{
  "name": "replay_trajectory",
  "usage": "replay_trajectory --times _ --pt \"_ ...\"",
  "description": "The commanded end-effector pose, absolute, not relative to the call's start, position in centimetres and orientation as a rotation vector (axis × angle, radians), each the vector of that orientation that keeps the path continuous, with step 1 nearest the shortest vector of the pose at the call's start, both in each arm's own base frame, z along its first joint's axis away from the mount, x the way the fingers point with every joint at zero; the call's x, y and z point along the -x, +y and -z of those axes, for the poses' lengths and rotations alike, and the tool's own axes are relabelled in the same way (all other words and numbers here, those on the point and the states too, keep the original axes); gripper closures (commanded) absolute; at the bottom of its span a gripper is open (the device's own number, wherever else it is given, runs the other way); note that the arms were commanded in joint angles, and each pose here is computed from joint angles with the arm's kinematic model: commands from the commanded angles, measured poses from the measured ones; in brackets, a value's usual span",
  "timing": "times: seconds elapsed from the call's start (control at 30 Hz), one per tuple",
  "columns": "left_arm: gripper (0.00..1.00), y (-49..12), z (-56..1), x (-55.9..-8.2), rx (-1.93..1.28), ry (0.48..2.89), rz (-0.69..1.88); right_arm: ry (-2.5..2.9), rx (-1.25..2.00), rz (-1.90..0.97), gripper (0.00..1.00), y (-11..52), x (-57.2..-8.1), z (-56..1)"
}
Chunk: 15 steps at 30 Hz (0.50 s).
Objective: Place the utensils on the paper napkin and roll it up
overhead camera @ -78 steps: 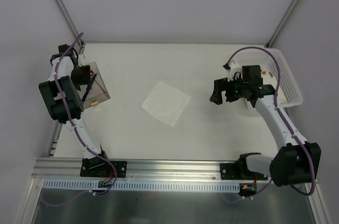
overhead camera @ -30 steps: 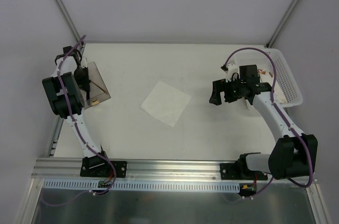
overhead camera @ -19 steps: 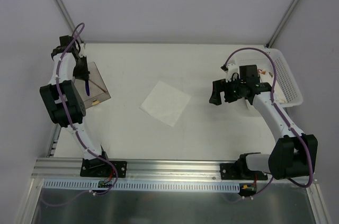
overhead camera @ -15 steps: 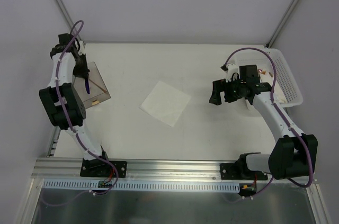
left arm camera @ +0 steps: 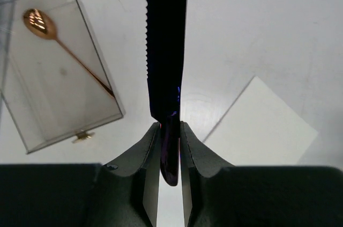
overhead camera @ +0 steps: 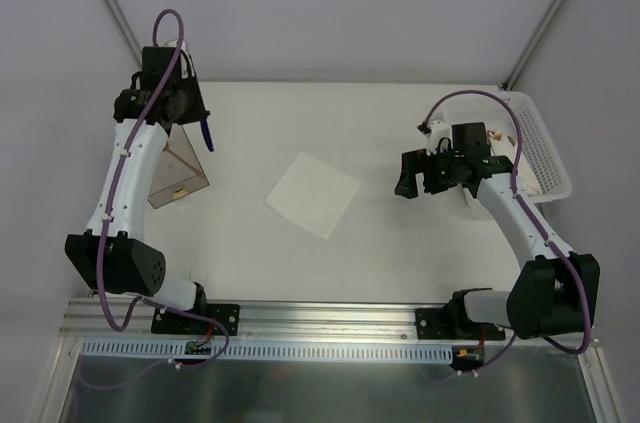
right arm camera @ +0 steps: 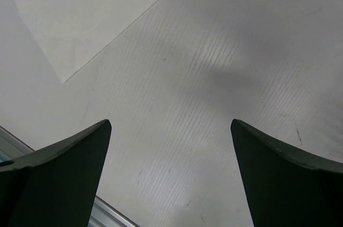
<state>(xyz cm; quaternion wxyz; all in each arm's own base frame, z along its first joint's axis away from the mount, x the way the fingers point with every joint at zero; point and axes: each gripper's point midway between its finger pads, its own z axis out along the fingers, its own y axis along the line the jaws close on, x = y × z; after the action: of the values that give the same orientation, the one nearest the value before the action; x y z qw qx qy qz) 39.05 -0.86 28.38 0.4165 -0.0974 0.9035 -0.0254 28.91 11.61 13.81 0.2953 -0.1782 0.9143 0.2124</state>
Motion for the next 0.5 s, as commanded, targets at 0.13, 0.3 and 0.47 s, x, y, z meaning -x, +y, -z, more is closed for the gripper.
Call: replay_trajectory --times 0.13,0.3,0.47 --pt "1.0 -11.1 -23.0 -37.5 0.469 2.41 0.161 2.41 0.443 -0.581 0.01 11.6 -29.7 -15.0" --pt "1.0 -18.0 -19.4 -37.4 0.455 2.559 0.214 2.417 0.425 -0.573 0.01 11.2 -29.7 -14.8" --pt "1.0 -23.2 -14.3 -37.1 0.483 2.732 0.206 2.422 0.407 -0.573 0.01 10.8 -29.9 -14.7"
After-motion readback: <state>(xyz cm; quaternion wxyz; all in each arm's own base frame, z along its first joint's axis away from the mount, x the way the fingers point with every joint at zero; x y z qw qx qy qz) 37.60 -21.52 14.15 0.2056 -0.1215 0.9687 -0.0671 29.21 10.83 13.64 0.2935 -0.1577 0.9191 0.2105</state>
